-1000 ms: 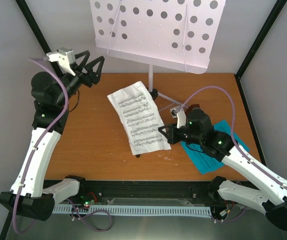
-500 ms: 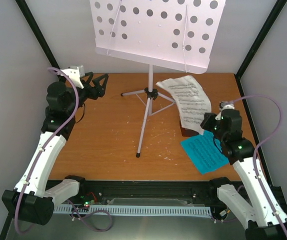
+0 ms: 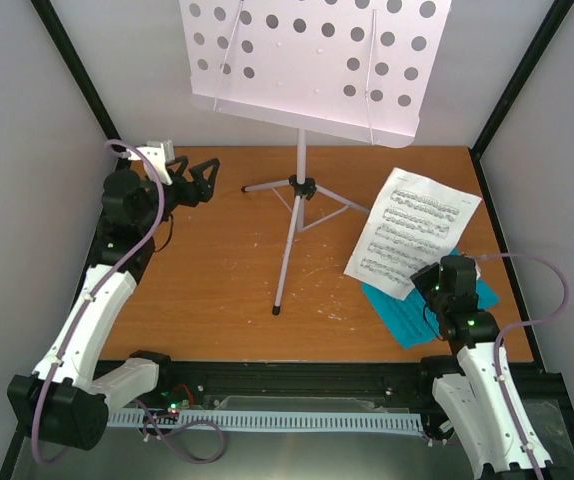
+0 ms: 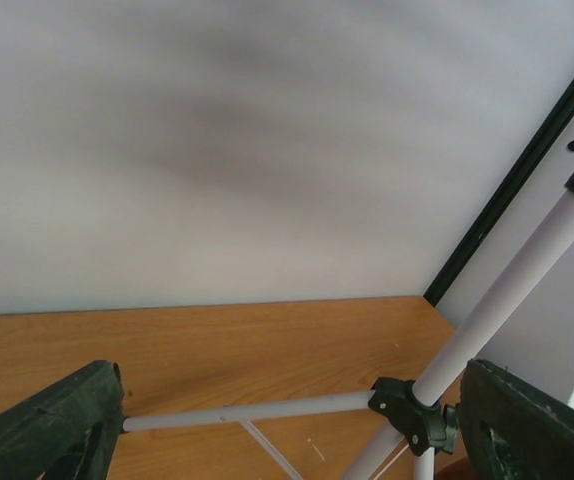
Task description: Pack up the instrument practice props
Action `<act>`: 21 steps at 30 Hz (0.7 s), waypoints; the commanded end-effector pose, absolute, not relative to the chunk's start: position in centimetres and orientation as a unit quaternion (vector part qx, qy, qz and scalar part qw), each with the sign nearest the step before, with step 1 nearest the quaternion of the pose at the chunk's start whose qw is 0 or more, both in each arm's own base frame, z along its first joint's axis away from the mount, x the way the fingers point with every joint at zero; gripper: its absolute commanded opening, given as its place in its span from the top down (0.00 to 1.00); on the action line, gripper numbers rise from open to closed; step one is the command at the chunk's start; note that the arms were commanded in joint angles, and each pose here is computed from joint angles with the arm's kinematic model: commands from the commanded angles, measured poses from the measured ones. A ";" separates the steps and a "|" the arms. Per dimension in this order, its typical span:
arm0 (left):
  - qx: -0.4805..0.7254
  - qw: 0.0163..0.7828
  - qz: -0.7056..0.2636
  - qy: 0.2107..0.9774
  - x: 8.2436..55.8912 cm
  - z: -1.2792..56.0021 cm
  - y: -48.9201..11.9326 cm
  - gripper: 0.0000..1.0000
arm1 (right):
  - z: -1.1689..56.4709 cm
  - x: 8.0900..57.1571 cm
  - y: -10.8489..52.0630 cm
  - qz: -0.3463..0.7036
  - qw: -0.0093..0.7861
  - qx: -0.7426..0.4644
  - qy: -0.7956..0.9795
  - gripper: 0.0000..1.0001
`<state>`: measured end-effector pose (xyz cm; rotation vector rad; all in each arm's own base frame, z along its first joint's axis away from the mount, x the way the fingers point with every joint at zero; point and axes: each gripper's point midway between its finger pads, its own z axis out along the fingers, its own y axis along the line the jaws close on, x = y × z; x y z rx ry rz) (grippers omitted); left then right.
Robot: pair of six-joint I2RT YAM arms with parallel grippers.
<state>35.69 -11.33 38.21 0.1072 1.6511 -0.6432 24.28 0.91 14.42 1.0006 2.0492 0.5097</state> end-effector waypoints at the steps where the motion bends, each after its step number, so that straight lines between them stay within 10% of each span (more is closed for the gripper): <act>1: 0.056 0.639 -0.272 0.717 35.4 37.8 -11.1 0.06 | 12.9 23.4 -0.5 0.191 0.377 0.473 0.773 0.97; 21: 0.081 0.594 -0.279 0.750 34.4 31.7 -11.9 0.01 | 6.2 18.7 -1.6 0.143 0.280 0.590 0.744 0.97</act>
